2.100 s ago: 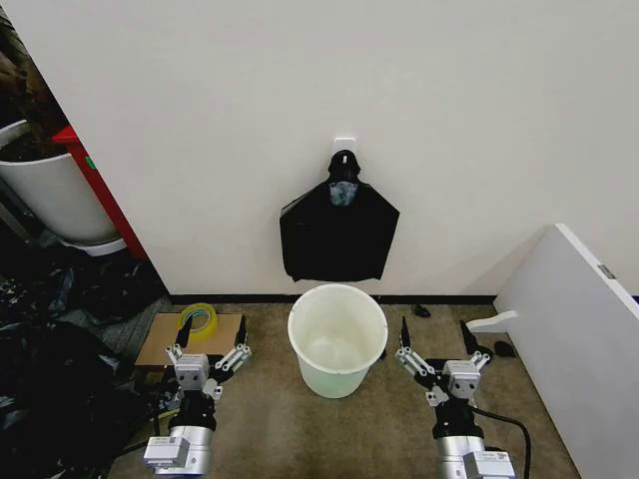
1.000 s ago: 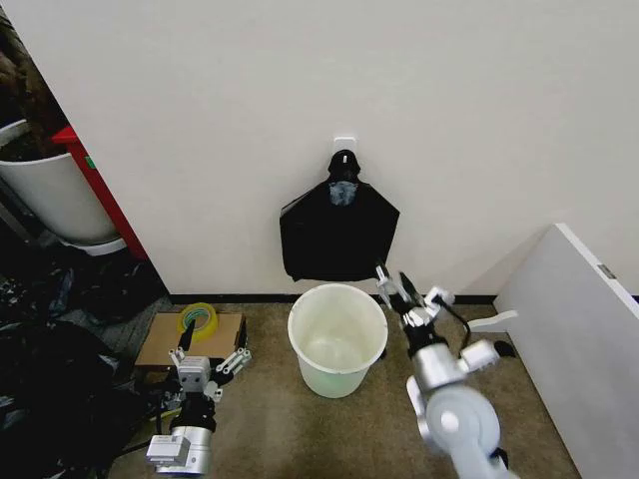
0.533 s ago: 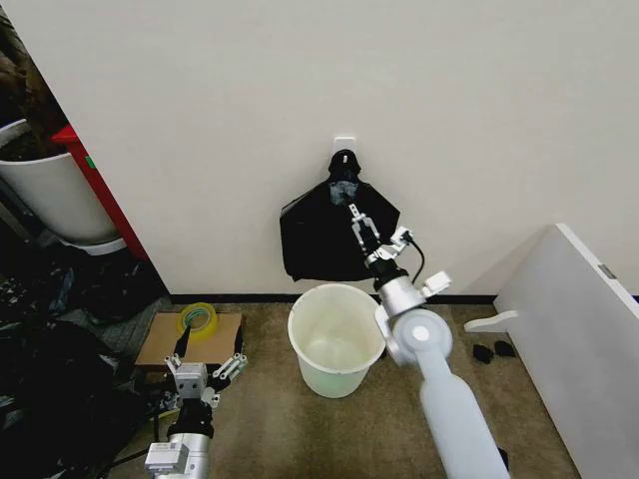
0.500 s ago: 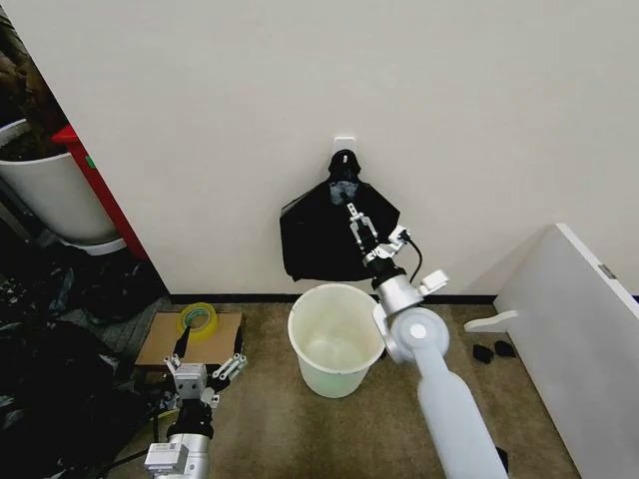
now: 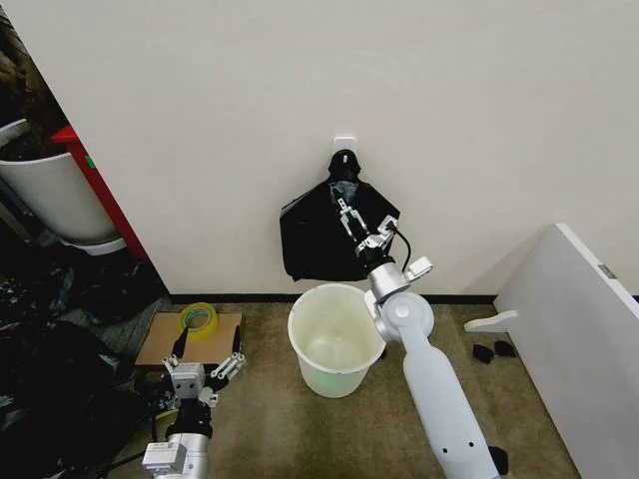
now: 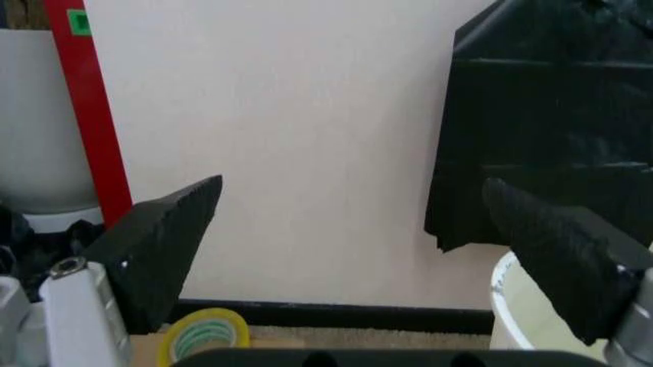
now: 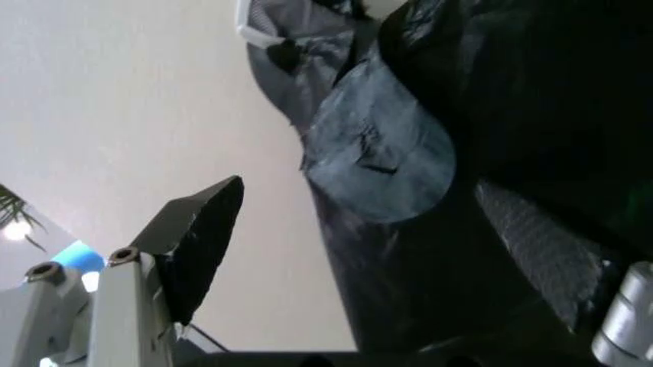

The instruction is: Place the garbage bag over the trash bin.

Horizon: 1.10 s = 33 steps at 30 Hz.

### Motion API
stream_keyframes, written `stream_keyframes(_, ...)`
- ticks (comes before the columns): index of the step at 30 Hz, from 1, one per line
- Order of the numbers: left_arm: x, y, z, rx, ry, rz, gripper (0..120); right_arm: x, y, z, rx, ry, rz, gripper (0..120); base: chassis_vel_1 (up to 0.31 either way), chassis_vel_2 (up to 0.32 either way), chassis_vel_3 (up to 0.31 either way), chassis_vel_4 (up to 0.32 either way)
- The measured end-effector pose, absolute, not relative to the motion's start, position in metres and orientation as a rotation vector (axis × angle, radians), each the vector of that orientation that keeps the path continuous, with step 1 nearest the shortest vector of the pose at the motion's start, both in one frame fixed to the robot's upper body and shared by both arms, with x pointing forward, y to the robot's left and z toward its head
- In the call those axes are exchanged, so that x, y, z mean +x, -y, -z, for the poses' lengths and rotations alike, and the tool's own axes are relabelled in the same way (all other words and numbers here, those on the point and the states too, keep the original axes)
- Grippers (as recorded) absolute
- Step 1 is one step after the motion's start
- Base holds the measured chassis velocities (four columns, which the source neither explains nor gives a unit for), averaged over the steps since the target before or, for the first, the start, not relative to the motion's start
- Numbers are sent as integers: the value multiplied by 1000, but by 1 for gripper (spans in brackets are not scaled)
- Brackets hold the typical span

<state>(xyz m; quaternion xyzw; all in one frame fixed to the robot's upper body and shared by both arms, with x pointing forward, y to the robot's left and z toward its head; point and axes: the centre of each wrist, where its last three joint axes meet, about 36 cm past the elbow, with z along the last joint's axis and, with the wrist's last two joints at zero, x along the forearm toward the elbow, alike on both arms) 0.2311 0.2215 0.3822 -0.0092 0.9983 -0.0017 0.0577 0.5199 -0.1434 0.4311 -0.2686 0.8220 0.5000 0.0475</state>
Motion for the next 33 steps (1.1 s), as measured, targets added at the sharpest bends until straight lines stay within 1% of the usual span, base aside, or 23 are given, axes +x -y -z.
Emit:
stream_keyframes(4, 231, -222, -384, -29, -3022, 8, 100, 524, 145, -432, -808, -2506, -1520, 86, 0, 0, 0, 0)
stream_keyframes(6, 231, -222, -385, -30, -3021, 8, 100, 525, 146, -434, -805, -2496, -1520, 77, 0, 0, 0, 0)
stream_keyframes(7, 231, -222, -385, -30, -3021, 8, 100, 525, 146, -434, -805, -2496, -1520, 77, 0, 0, 0, 0)
stream_keyframes(8, 231, -222, -385, -31, -3022, 8, 100, 524, 145, -436, -808, -2490, -1520, 70, 0, 0, 0, 0)
stream_keyframes(9, 231, -222, -385, -31, -3022, 9, 100, 524, 145, -437, -810, -2485, -1520, 68, 0, 0, 0, 0)
stream_keyframes(10, 231, -221, -385, -30, -3022, 10, 100, 524, 144, -438, -813, -2482, -1521, 61, 0, 0, 0, 0)
stream_keyframes(11, 231, -221, -385, -29, -3021, 10, 100, 524, 144, -438, -815, -2481, -1521, 57, 0, 0, 0, 0)
stream_keyframes(12, 231, -221, -385, -29, -3021, 10, 100, 524, 144, -438, -815, -2481, -1521, 57, 0, 0, 0, 0)
stream_keyframes(15, 231, -221, -385, -29, -3019, 8, 100, 524, 143, -438, -819, -2480, -1520, 43, 0, 0, 0, 0)
stream_keyframes(16, 231, -221, -385, -29, -3019, 8, 100, 524, 143, -438, -819, -2480, -1520, 43, 0, 0, 0, 0)
stream_keyframes(18, 231, -221, -385, -31, -3018, 7, 100, 524, 144, -439, -816, -2479, -1519, 32, 0, 0, 0, 0)
stream_keyframes(20, 231, -221, -385, -31, -3018, 7, 100, 524, 144, -439, -813, -2479, -1519, 28, 0, 0, 0, 0)
stream_keyframes(21, 231, -221, -385, -31, -3018, 7, 100, 524, 144, -439, -813, -2479, -1519, 28, 0, 0, 0, 0)
stream_keyframes(22, 231, -221, -385, -32, -3018, 7, 100, 524, 144, -439, -812, -2479, -1519, 23, 0, 0, 0, 0)
stream_keyframes(23, 231, -221, -385, -32, -3018, 6, 100, 524, 144, -439, -811, -2478, -1519, 22, 0, 0, 0, 0)
stream_keyframes(25, 231, -221, -385, -32, -3017, 6, 100, 524, 145, -440, -808, -2477, -1519, 7, 0, 0, 0, 0)
stream_keyframes(26, 231, -221, -385, -32, -3017, 6, 100, 524, 145, -440, -808, -2477, -1519, 7, 0, 0, 0, 0)
stream_keyframes(28, 232, -220, -385, -32, -3015, 8, 100, 523, 145, -440, -801, -2478, -1518, 0, 0, 0, 0, 0)
stream_keyframes(33, 232, -220, -385, -31, -3014, 10, 100, 522, 147, -440, -784, -2509, -1485, 0, 0, 0, 0, 0)
